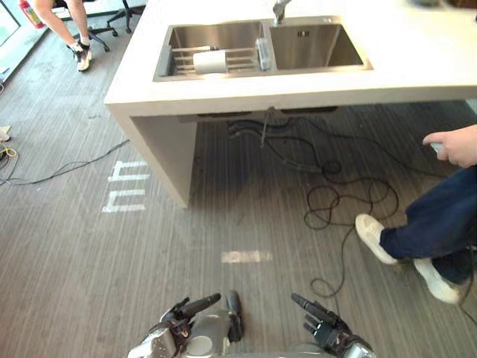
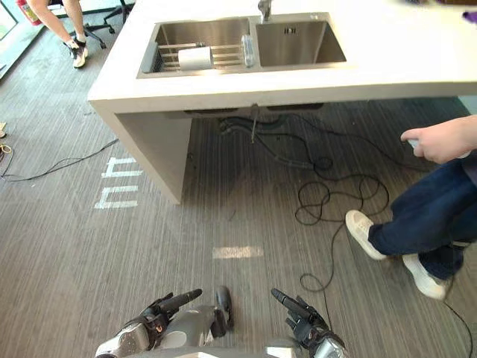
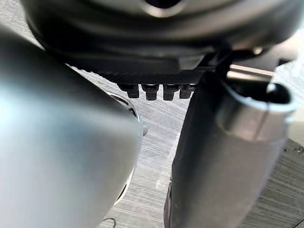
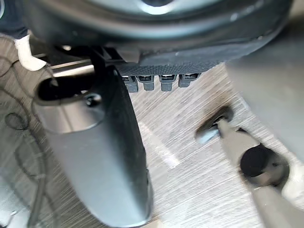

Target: Walk over to the sink, pick up the cup, carry it to the dishwasher, place the cup inside the dishwasher, then close the dishwasher door

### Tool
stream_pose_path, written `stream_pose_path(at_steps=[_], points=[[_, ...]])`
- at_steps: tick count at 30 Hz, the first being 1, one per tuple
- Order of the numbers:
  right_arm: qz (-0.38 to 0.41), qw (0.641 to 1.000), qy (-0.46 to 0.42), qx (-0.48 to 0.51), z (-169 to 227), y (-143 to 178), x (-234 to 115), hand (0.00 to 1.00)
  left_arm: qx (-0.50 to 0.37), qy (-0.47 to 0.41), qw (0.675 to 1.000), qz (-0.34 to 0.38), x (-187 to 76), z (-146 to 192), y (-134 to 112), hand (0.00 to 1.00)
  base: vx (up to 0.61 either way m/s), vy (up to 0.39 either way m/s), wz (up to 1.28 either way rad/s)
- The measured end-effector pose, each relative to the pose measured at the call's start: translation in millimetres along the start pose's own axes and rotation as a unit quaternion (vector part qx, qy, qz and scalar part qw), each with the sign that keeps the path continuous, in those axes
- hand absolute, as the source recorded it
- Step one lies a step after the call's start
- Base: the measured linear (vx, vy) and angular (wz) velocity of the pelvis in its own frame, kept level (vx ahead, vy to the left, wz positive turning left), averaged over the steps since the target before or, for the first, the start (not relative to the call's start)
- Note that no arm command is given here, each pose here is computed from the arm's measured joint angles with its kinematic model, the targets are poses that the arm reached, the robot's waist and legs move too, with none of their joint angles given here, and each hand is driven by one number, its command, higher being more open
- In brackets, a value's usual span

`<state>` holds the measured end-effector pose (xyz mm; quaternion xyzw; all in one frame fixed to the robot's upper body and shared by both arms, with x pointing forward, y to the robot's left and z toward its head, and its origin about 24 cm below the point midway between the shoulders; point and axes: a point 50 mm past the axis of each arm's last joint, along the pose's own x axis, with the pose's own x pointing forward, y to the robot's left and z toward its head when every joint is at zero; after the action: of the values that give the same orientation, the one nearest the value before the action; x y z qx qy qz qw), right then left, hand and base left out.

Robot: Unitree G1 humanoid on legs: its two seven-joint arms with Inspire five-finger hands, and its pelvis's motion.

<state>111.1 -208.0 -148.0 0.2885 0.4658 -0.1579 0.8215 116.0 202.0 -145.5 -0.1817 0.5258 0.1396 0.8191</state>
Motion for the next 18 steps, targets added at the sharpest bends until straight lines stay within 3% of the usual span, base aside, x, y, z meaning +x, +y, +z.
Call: stream_pose_path(at_steps=[8, 11, 12, 18], points=[[-0.01, 0.999, -0.034, 0.004, 10.6, 1.7, 0.8, 1.0, 0.012, 0.007, 1.0, 0.018, 1.5, -2.4, 1.7, 1.0, 0.29, -0.053, 0.43], [-0.016, 0.997, -0.032, 0.071, -3.6, -2.4, -2.3, 1.0, 0.018, 0.017, 0.999, 0.024, 1.4, -1.3, 3.8, 1.0, 0.22, -0.22, 0.85], [-0.024, 0.996, 0.013, 0.087, -36.6, -22.7, -13.3, 1.0, 0.037, 0.025, 0.999, 0.029, 3.7, -4.4, 4.0, 1.0, 0.05, -0.061, 0.29], [-0.025, 0.996, 0.013, 0.088, -36.9, -22.9, -13.3, 1.0, 0.038, 0.025, 0.999, 0.029, 3.7, -4.6, 3.8, 1.0, 0.0, 0.0, -0.02]])
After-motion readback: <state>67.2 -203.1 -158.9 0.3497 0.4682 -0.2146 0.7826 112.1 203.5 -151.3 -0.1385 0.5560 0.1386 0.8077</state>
